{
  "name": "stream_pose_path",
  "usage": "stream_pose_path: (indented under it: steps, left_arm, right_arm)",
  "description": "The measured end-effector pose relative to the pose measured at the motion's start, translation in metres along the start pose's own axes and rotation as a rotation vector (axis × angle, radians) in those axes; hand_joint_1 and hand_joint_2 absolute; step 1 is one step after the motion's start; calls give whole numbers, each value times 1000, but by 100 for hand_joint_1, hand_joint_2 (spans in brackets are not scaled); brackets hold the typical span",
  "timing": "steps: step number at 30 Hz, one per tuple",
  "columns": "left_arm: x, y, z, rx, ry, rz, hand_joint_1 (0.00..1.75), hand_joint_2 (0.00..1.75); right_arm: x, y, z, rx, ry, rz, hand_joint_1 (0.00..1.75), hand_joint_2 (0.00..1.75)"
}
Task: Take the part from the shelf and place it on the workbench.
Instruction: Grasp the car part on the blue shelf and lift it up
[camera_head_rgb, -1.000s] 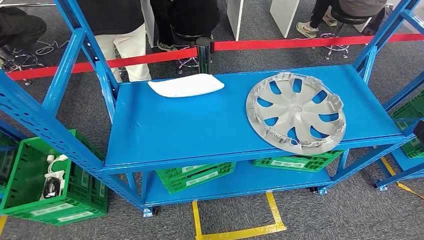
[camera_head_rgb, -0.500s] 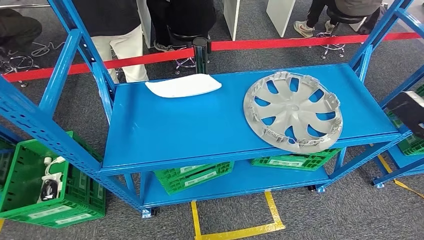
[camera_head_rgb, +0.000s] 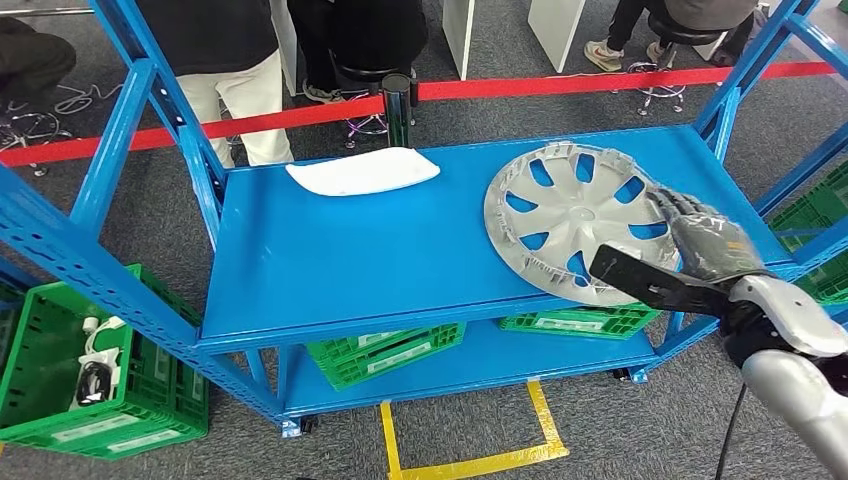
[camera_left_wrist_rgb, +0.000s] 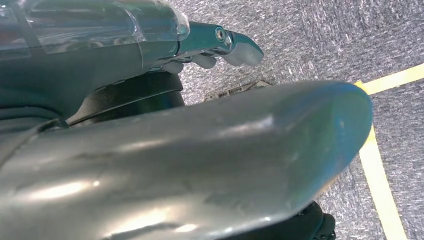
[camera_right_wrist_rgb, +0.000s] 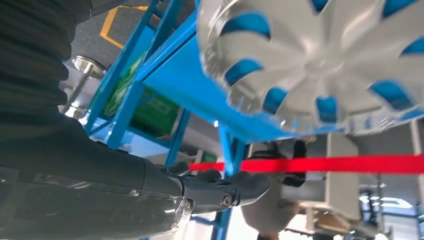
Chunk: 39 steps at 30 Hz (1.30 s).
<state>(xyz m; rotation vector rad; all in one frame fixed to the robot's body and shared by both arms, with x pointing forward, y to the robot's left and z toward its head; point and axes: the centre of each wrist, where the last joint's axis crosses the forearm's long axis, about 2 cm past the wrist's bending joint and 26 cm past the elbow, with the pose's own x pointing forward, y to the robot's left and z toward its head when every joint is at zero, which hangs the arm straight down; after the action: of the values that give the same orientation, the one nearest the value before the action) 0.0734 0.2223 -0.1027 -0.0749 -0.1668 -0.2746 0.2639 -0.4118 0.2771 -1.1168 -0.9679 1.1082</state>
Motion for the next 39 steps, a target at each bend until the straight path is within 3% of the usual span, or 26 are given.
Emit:
stream_pose_path:
  steps: [19,30,39]
  left_arm:
    - [1,-1,0,-3,1,16,0,0]
    - [1,-1,0,-3,2,21,0,0]
    - [1,-1,0,-4,2,23,0,0]
  right_arm:
    - [38,30,-3,194,-185,3,0,175]
    - [41,47,-5,303,-171,24,0,175]
    - [30,67,-10,376,-108,170,0,175]
